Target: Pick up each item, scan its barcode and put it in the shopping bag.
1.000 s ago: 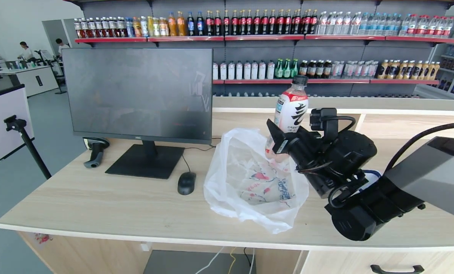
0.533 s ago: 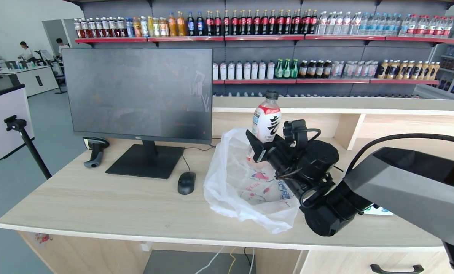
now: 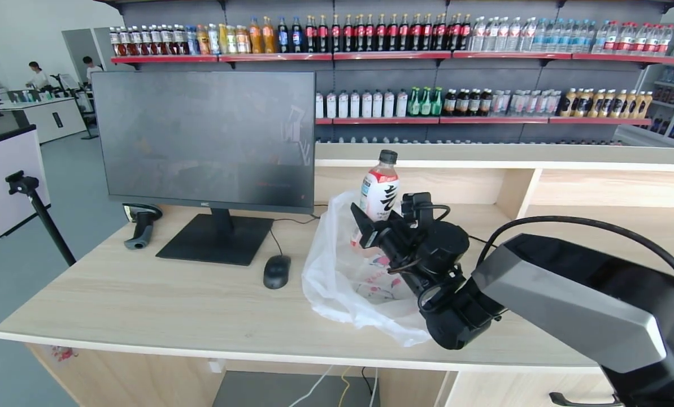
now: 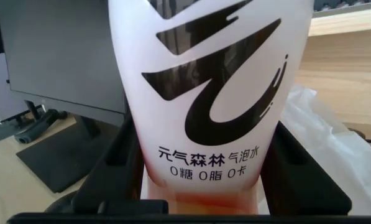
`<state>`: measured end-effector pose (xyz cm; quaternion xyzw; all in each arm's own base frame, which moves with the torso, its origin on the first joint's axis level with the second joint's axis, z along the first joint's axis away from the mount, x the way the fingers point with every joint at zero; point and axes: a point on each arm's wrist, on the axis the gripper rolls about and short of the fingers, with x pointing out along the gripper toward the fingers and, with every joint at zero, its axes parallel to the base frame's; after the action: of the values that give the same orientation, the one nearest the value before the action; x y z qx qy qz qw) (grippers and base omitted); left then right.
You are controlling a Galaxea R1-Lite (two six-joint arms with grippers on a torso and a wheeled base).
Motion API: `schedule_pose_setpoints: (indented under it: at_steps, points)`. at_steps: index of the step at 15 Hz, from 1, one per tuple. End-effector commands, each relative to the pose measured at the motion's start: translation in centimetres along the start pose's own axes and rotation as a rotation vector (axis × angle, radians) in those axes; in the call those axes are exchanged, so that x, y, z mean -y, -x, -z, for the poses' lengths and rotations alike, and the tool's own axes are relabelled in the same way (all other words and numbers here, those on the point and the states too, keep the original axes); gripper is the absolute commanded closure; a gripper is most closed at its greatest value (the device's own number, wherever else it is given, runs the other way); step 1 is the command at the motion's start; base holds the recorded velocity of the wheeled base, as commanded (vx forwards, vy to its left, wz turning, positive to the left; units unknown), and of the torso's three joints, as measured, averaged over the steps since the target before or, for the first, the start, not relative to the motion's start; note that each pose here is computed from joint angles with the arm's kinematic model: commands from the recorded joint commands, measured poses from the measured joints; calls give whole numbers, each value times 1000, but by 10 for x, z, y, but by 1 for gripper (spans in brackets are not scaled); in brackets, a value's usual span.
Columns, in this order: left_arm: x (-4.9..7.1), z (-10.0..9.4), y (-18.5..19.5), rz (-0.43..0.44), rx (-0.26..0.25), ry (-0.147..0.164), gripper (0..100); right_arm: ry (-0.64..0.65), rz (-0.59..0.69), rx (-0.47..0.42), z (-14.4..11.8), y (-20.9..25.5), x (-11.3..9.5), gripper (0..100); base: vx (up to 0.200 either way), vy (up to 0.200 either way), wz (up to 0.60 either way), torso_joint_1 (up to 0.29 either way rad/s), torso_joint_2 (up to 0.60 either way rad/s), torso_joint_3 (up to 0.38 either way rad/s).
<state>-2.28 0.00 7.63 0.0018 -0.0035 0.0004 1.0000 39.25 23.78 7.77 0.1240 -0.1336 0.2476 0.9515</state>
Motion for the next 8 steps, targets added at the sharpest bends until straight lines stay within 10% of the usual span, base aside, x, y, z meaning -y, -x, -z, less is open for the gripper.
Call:
schedule_pose_setpoints:
  at_steps: [1,8]
  points:
    - [0,0,0,-1,-1,1,0,-1,-7,-13,16,-2,3,100,0,0,0,0,0,0]
    - [0,0,0,-1,-1,2,0,21,-11,-39,34,-2,5,100,0,0,0,0,0,0]
